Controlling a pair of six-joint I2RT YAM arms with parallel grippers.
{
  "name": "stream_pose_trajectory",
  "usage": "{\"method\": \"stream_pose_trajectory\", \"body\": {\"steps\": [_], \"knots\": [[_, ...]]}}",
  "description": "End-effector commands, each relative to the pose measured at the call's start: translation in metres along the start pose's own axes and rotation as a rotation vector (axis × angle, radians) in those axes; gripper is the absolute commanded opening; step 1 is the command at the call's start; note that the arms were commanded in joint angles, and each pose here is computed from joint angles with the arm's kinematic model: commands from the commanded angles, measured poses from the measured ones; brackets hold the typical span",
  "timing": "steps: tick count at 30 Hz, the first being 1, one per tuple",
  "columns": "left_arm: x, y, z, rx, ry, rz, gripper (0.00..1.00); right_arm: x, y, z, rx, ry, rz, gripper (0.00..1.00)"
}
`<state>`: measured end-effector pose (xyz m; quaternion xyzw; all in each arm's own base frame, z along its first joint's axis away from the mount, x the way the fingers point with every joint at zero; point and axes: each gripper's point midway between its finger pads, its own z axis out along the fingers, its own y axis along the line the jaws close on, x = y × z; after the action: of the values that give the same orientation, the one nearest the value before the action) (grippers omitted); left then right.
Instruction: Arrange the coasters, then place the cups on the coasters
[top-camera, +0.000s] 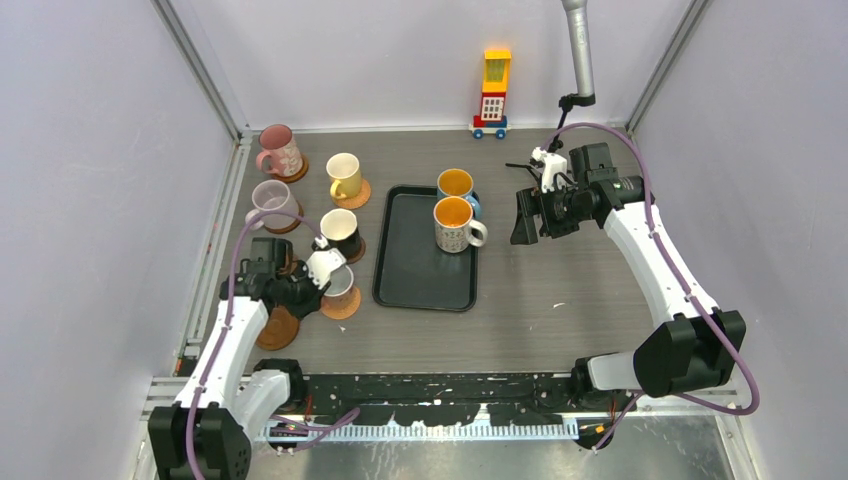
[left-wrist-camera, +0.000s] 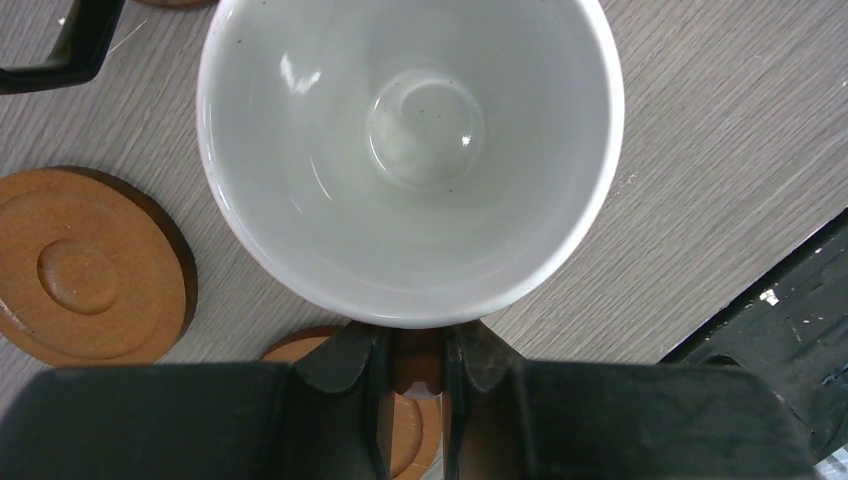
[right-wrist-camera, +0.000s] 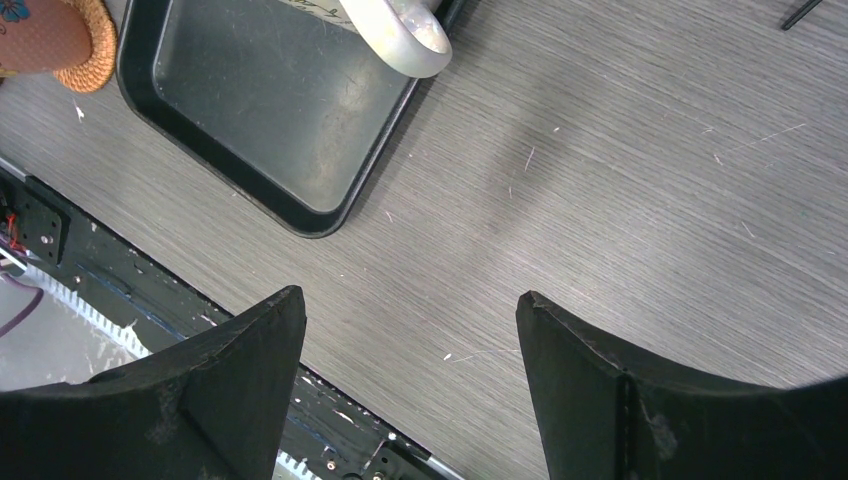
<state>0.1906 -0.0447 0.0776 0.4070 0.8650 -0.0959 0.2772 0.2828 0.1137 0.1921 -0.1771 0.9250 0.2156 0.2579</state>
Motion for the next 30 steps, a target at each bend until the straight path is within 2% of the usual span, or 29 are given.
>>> {"method": "stream_pose_trajectory", "body": {"steps": [1, 15, 17, 21, 23, 25, 30], "knots": [[-0.013, 0.010, 0.002, -0.019, -0.064, 0.063, 0.00, -0.014, 0.001, -0.007, 0.001, -0.040, -0.031, 0.81], [0.009, -0.021, 0.006, 0.127, -0.019, 0.131, 0.01, -0.016, 0.001, -0.006, -0.002, -0.044, -0.029, 0.82], [0.010, -0.021, 0.005, 0.130, -0.012, 0.121, 0.12, -0.016, 0.001, -0.006, -0.004, -0.044, -0.028, 0.82], [0.010, -0.018, 0.003, 0.126, 0.012, 0.106, 0.47, -0.018, 0.001, -0.006, -0.004, -0.045, -0.028, 0.81], [0.010, -0.017, 0.000, 0.124, 0.023, 0.110, 0.55, -0.019, 0.001, -0.006, -0.004, -0.047, -0.031, 0.81], [0.010, -0.017, -0.003, 0.125, 0.027, 0.123, 0.59, -0.019, 0.001, -0.005, -0.004, -0.046, -0.030, 0.82], [0.009, -0.028, -0.013, 0.158, 0.013, 0.172, 0.60, -0.020, 0.001, -0.005, -0.005, -0.048, -0.033, 0.81]]}}
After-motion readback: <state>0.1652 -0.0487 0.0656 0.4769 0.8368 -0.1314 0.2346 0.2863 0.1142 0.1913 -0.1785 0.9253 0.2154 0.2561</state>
